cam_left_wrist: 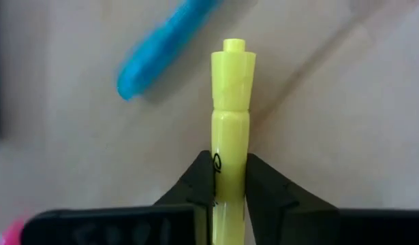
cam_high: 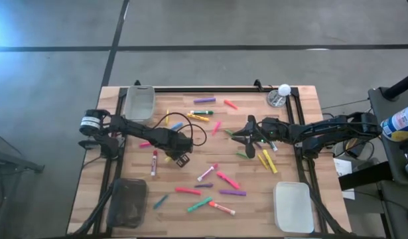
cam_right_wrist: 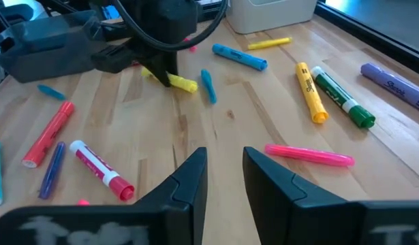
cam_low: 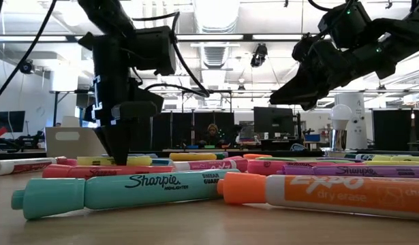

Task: Pick & Place Markers
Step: Put the left yellow highlighter pen into the black bin

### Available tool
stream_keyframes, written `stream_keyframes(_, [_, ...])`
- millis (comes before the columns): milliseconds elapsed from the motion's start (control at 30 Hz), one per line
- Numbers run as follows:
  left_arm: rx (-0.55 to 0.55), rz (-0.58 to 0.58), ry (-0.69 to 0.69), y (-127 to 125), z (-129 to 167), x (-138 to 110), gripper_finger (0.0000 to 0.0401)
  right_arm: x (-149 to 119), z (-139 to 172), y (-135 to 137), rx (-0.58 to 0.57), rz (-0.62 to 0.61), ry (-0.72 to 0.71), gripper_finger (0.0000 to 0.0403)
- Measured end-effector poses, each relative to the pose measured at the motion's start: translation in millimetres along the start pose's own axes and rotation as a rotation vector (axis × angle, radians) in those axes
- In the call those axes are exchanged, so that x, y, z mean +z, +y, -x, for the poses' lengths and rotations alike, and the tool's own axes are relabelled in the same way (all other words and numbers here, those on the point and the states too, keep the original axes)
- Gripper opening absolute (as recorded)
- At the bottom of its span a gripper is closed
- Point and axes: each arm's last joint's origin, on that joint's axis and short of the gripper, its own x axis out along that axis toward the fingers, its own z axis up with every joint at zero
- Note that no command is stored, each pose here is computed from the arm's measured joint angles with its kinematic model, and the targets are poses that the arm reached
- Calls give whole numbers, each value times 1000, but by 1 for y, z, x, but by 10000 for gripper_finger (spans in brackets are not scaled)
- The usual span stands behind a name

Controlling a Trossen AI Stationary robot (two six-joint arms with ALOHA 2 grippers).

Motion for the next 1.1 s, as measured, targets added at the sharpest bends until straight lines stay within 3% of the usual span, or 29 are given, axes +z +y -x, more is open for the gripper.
stream_keyframes(200, [-54,53,36,-11,33,-1,54,0,0,0,0,-1,1,91])
stream_keyframes(333, [-52,87,123,-23,63,-22,59,-2,0,1,3,1,8,91])
stream_keyframes(467, [-51,132,196,-39,93,-60,60,-7,1,0,1,-2,20,88])
stream_keyframes(633, [-100,244,247,-57,123,-125,62,-11,2,-1,-7,0,30,80])
stream_keyframes(867, [-29,463,256,-51,135,-227,63,-11,2,-2,-29,8,28,69])
stream_keyframes(967, [30,503,236,-46,127,-252,63,-11,2,-2,-29,8,27,68])
stream_keyframes(1100, [79,501,201,-41,112,-258,63,-10,2,-1,-27,9,14,70])
